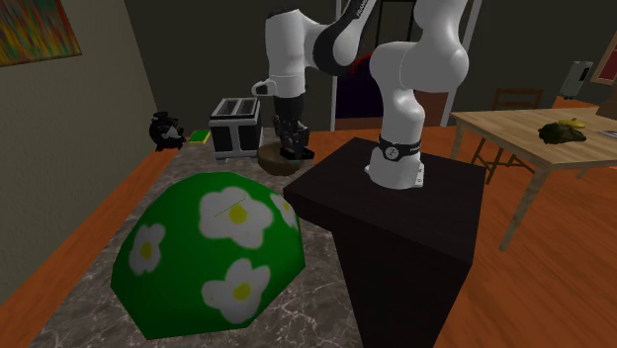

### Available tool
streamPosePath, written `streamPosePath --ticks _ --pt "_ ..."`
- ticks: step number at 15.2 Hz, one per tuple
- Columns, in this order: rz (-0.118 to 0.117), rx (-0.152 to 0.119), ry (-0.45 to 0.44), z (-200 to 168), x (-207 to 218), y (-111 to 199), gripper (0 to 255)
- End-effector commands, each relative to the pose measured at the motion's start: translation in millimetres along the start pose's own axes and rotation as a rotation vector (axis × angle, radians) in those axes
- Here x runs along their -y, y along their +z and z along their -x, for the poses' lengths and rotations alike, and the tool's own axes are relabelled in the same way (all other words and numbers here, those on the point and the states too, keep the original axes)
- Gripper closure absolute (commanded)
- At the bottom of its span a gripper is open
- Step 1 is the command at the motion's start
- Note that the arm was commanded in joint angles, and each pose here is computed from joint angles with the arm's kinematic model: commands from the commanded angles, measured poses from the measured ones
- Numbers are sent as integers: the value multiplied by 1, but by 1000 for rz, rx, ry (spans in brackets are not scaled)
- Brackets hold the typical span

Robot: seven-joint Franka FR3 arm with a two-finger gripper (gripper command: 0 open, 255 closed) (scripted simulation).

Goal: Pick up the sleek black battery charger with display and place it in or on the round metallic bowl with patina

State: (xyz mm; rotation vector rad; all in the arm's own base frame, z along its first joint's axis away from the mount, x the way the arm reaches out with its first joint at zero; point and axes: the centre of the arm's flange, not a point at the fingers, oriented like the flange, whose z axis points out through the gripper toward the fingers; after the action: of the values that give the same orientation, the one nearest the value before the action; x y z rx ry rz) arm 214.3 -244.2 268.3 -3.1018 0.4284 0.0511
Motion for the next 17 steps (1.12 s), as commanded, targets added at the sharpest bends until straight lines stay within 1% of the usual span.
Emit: streamPosePath --ticks 1,14,15,17 --pt "0 0 -3 8 -25 -1 255" --pt "1 0 -3 65 -187 -3 255" --pt "0 0 -3 67 -192 -3 255" --pt "0 0 -3 66 -192 7 255"
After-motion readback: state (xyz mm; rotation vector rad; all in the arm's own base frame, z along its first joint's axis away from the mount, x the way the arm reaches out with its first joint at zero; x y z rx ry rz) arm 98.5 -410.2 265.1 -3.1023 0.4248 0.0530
